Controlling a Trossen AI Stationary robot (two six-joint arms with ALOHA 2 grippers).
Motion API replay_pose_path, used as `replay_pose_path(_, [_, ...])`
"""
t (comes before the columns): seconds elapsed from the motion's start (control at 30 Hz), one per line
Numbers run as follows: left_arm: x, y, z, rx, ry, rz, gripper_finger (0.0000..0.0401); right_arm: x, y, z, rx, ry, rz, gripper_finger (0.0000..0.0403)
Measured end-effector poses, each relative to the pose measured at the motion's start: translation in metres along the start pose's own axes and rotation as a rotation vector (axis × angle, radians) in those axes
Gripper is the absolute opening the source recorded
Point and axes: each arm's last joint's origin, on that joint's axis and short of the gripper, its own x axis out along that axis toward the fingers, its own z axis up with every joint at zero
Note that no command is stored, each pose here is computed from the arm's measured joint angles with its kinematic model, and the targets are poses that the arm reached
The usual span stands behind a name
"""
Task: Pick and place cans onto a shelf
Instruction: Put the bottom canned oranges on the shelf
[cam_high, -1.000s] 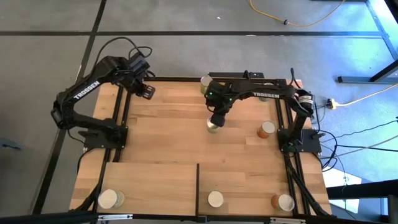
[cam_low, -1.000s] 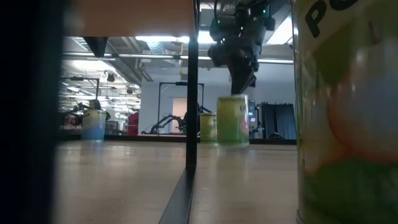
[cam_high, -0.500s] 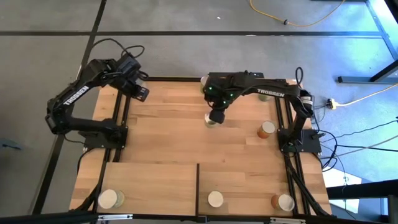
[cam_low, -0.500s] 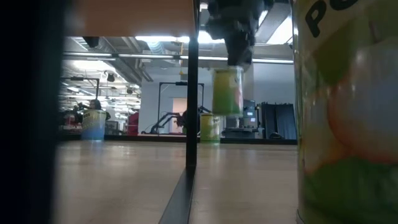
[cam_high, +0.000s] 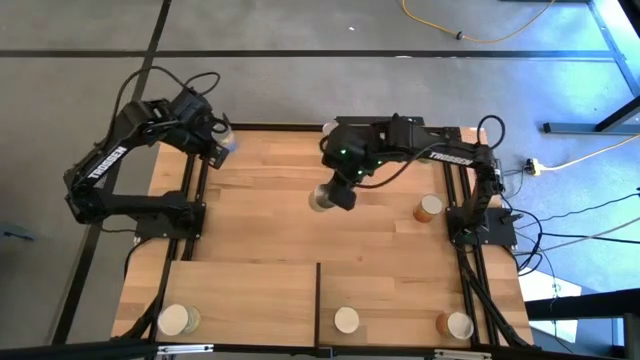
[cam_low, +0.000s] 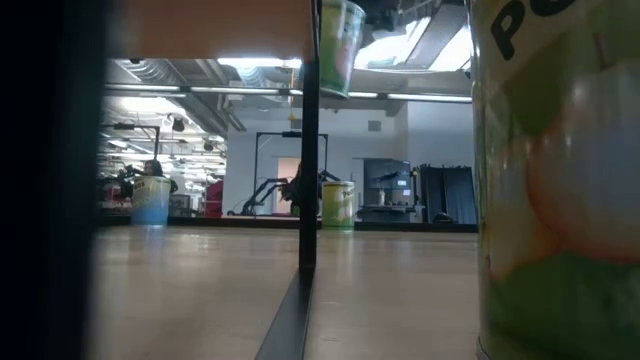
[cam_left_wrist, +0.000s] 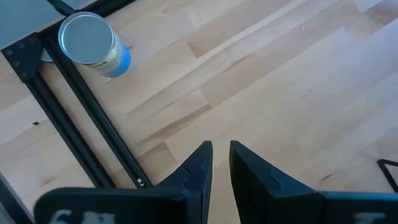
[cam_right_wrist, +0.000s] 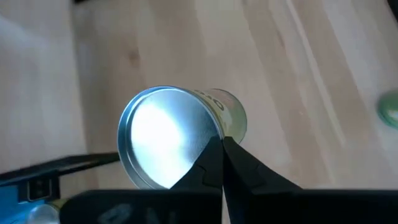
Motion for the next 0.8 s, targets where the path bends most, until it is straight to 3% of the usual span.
replay_pose_path(0.3, [0.001, 0.000, 0.001, 0.049, 0.007, 0.003, 0.0049, 0.019, 0.040, 0.020, -0.083, -0.023, 0.111, 0.0000])
replay_pose_path(0.4, [0.001, 0.000, -0.001, 0.075, 0.019, 0.007, 0.0049, 0.027, 0.043, 0.019, -0.038, 0.012, 0.158, 0.0000])
replay_pose_path(0.63, [0.001, 0.001, -0.002, 0.124, 0.029, 0.010, 0.0049, 0.035, 0.057, 0.014, -0.063, 0.037, 0.153, 0.0000])
replay_pose_path(0.8, [0.001, 0.001, -0.003, 0.127, 0.045, 0.012, 0.0049, 0.040, 0.053, 0.005, -0.055, 0.128, 0.067, 0.0000])
